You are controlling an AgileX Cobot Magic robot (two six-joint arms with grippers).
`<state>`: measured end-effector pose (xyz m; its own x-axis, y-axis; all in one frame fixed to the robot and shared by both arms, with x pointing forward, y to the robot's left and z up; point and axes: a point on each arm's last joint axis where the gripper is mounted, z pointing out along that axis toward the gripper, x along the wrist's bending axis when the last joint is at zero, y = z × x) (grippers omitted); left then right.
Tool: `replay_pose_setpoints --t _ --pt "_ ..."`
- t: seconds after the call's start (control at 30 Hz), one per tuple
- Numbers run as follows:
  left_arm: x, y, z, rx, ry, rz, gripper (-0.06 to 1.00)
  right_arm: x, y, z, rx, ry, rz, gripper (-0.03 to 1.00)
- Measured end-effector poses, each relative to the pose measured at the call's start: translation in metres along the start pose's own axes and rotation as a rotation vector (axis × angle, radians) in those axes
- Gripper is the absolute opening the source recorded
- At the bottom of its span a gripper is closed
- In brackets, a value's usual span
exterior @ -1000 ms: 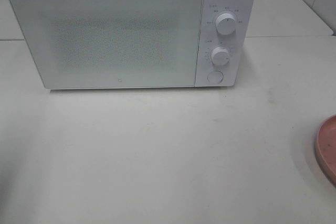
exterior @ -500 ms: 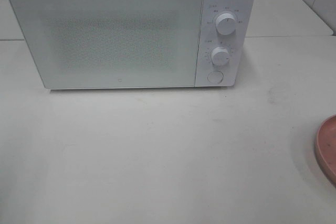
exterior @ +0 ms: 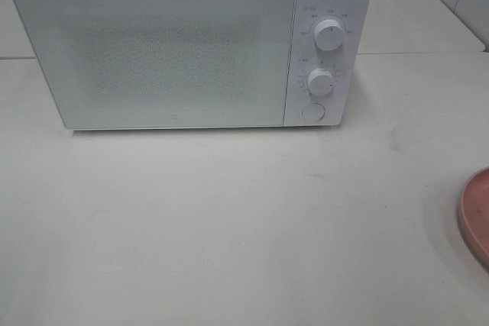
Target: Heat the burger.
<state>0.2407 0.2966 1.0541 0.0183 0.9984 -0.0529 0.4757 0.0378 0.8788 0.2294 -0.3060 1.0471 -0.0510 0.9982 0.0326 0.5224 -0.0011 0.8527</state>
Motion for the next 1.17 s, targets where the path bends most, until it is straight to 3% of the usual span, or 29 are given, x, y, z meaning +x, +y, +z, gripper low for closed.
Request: replay_pose_setpoints --t 0.07,1.17 --pt "-0.0002 -0.0033 -0.0060 -0.044 -0.001 0.002 0.99 0.0000 0.0000 0.0000 0.000 0.000 0.000 0.76" --pt "-0.0002 -0.0033 -0.0060 -0.044 -0.001 0.002 0.99 0.0000 0.0000 0.0000 0.000 0.000 0.000 0.76"
